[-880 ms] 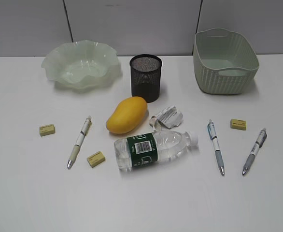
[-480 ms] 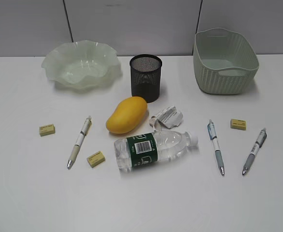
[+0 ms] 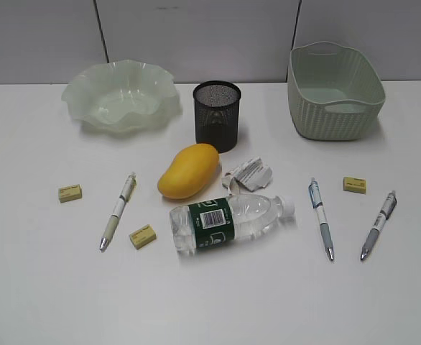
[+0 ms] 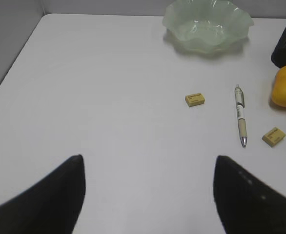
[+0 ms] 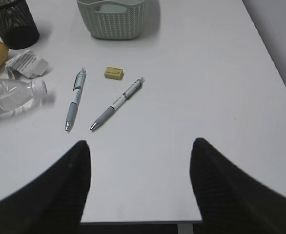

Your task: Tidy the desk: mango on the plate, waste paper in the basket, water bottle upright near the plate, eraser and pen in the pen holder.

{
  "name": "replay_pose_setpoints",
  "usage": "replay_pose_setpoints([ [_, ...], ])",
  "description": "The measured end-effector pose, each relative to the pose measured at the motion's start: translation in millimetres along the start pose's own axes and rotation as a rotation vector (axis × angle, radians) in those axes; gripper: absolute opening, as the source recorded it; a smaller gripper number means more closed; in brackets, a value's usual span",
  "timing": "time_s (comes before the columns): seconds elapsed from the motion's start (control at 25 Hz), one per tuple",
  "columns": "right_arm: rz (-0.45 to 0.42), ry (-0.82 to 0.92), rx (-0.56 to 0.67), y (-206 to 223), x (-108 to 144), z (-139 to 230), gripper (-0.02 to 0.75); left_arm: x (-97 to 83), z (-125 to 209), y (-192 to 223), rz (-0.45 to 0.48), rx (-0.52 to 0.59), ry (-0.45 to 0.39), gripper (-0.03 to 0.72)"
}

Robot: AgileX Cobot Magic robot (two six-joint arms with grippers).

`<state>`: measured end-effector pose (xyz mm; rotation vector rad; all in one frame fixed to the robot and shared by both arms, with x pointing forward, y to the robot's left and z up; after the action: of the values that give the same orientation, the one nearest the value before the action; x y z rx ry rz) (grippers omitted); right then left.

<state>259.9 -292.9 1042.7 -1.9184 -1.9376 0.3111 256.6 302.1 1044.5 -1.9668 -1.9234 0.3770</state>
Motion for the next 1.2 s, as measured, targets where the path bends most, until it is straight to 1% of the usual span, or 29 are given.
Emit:
replay_pose_setpoints([
  [0.24, 0.0, 0.0, 0.0, 0, 0, 0, 0.509, 0.0, 0, 0, 0.0, 0.0, 0.0, 0.564],
  [0.44, 0.0, 0.0, 0.0, 0, 0, 0, 0.509, 0.2, 0, 0, -0.001, 0.002, 0.001, 0.557],
  [0.56, 0.0, 0.0, 0.0, 0, 0, 0, 0.509, 0.2, -2, 5, 0.001, 0.034, 0.001, 0.554],
  [0.68, 0.0, 0.0, 0.0, 0, 0, 0, 0.509, 0.8, -10, 7, 0.002, 0.046, 0.001, 0.554],
  [0.88, 0.0, 0.0, 0.0, 0, 0, 0, 0.509, 2.1, -32, 15, 0.001, 0.032, 0.002, 0.554],
  [1.12, 0.0, 0.0, 0.0, 0, 0, 0, 0.509, 2.5, -44, 44, 0.008, 0.125, 0.003, 0.554],
  [1.2, 0.0, 0.0, 0.0, 0, 0, 0, 0.509, 2.8, -51, 51, 0.008, 0.124, 0.003, 0.554],
])
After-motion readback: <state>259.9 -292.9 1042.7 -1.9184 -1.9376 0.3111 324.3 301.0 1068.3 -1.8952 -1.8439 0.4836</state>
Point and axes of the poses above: a point on each arm's last joint axis where the gripper is mounted, y pointing out along that axis toward the gripper, x along the wrist's bending axis when the last joint is at zero, z = x × y, the point moved 3 cm from there along y, pointing out along that axis toward the gripper, and after that the axes turned 7 degrees about y, right-handed, at the moved point
